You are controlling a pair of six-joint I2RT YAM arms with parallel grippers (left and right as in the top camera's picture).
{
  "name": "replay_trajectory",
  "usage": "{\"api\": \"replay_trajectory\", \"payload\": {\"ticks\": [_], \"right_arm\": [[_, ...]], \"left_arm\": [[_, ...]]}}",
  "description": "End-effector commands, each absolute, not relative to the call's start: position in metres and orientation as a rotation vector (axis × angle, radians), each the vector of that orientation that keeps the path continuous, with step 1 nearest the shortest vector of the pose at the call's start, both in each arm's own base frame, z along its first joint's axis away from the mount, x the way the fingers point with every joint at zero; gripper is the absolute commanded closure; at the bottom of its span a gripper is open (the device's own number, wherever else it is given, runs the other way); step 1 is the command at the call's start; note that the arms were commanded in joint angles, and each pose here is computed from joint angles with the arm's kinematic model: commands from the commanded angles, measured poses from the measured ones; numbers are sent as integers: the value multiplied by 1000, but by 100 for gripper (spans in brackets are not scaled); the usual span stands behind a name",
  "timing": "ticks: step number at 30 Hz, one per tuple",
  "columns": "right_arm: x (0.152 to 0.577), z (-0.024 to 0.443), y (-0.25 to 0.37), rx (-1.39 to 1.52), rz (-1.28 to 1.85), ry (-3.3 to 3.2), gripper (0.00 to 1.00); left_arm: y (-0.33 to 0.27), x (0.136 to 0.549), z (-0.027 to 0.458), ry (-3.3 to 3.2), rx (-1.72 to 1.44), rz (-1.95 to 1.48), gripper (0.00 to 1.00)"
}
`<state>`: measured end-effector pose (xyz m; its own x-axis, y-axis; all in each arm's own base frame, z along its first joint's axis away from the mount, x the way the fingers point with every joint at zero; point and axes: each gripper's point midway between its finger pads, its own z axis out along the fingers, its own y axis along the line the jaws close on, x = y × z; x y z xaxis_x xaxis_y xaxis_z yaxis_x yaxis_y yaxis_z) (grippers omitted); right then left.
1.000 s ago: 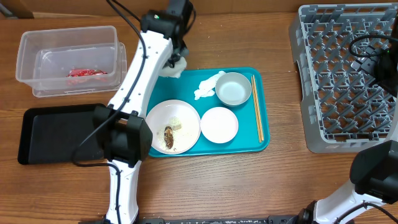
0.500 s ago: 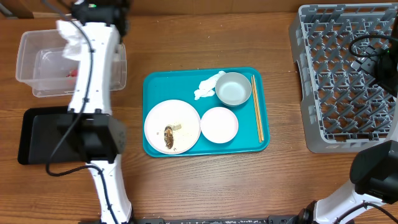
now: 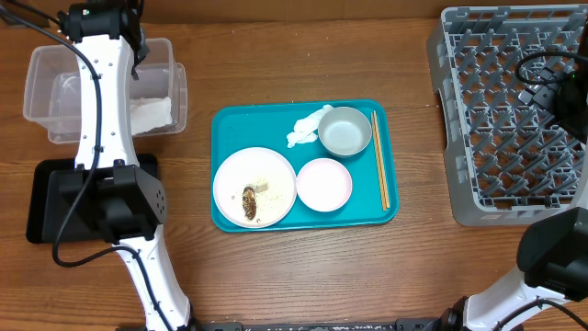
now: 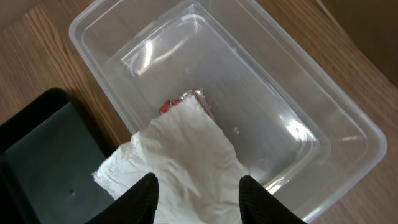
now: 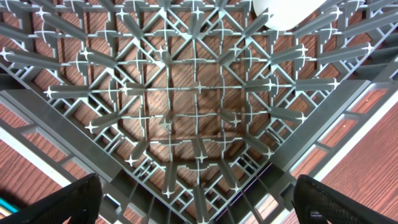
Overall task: Sort waste into correct bins and load items into the dishwasher
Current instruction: 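Lift the tissue and carry it left over the clear container, then lower the tissue into the clear container and open the left gripper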
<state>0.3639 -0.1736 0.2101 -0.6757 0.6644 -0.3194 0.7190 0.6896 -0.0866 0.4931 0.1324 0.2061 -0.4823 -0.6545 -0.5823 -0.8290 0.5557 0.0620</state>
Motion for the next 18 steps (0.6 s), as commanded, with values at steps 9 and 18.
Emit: {"api": "replay_trajectory", "payload": {"ticks": [9, 18], "right_arm": [[363, 214, -174, 1103, -299, 2624, 0], [363, 214, -174, 1103, -299, 2624, 0]], "left_arm": [[90, 492, 186, 2555, -975, 311, 83], [111, 445, 216, 2490, -1231, 330, 96]]}}
